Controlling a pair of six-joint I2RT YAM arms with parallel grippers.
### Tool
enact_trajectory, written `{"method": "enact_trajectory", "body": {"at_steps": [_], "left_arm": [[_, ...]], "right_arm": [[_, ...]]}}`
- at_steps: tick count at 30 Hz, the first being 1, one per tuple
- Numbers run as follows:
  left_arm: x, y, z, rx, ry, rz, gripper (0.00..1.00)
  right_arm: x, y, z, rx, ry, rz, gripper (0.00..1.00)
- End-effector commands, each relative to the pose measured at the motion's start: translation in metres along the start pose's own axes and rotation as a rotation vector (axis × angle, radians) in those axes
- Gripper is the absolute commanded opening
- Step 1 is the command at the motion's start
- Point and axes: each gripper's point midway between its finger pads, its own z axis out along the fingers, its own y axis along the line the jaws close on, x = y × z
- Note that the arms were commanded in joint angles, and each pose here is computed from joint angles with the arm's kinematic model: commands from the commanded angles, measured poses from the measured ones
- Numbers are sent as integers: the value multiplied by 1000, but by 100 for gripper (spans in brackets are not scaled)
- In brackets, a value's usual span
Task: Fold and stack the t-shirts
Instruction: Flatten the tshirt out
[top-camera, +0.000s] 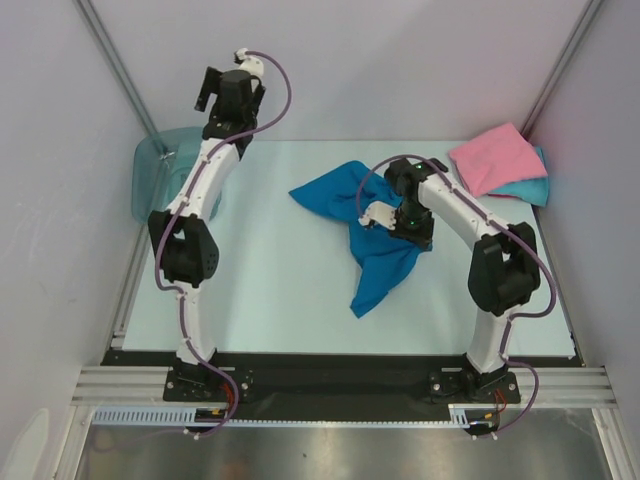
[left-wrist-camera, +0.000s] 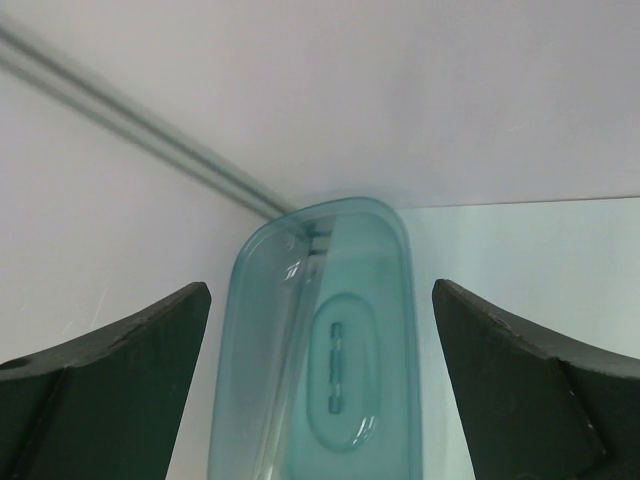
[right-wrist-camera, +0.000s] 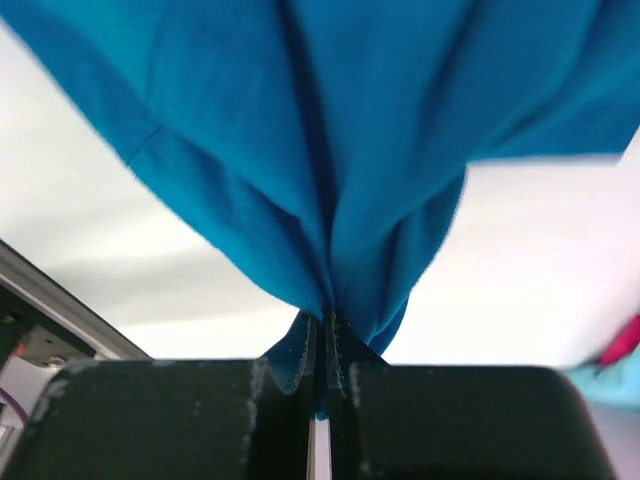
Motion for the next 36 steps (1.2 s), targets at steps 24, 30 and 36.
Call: {"method": "enact_trajectory", "body": {"at_steps": [24, 30, 36], "left_arm": [[-16, -253, -128, 1226, -325, 146, 100], [-2, -282, -162, 1403, -337, 156, 100], [6, -308, -178, 1485, -340, 137, 100]], "right_arm": [[159, -36, -4, 79, 168, 355, 66], [100, -117, -47, 379, -14, 411, 70], [49, -132, -64, 493, -67, 327, 70]]}}
